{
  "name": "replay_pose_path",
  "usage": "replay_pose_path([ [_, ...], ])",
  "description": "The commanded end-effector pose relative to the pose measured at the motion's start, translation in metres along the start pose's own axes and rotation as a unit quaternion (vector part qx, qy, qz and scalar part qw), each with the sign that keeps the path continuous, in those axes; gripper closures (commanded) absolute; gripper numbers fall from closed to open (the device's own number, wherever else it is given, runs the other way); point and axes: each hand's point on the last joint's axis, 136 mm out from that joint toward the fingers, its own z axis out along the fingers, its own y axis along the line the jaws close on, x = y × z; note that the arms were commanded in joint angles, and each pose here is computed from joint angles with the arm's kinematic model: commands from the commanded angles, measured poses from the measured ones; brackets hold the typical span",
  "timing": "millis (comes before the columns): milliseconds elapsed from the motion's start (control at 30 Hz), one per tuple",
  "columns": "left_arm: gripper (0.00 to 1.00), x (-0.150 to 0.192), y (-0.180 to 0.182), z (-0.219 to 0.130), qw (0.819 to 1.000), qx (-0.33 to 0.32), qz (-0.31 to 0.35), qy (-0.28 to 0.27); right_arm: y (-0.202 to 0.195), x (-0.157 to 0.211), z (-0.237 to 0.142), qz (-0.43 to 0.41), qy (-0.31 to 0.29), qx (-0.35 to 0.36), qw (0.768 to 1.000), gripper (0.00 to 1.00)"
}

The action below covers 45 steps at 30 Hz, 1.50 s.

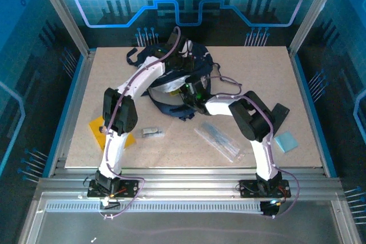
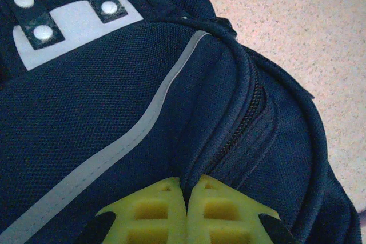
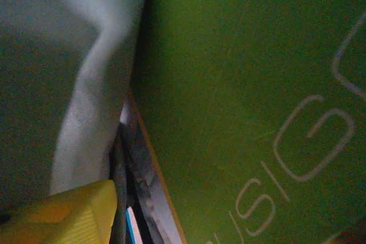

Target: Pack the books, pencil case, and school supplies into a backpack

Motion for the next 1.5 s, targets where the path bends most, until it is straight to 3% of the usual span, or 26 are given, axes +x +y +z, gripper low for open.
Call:
replay_pose_path([
  [0, 1.00, -0.040, 0.000, -0.028, 0.997, 0.010, -0.025, -0.067, 0.003, -0.007, -0.029, 0.005, 0.002, 0.029, 1.000, 0.29],
  [333, 1.00, -0.044, 0.006, -0.018, 0.997, 0.008, -0.033, -0.069, -0.017, -0.026, -0.070, -0.019, 0.014, 0.088, 0.996, 0.22],
  [500, 1.00, -0.043, -0.003, -0.025, 0.997, 0.020, -0.033, -0.069, -0.015, -0.016, -0.035, -0.013, 0.064, 0.063, 0.996, 0.49],
  [733, 1.00, -0.037, -0.022, -0.034, 0.997, 0.029, -0.015, -0.067, 0.005, -0.008, 0.004, -0.027, 0.081, 0.018, 0.996, 0.80],
  [833, 1.00, -0.036, -0.026, -0.036, 0.997, 0.032, -0.013, -0.070, 0.012, -0.004, 0.005, -0.037, 0.095, 0.010, 0.995, 0.80],
  [1033, 1.00, -0.034, -0.016, -0.025, 0.997, 0.018, -0.020, -0.072, 0.006, -0.010, -0.029, -0.054, 0.099, 0.012, 0.994, 0.77],
  [1467, 1.00, -0.015, -0.011, -0.015, 0.998, 0.017, -0.035, -0.054, -0.023, -0.015, -0.161, -0.207, 0.162, 0.082, 0.961, 0.68],
])
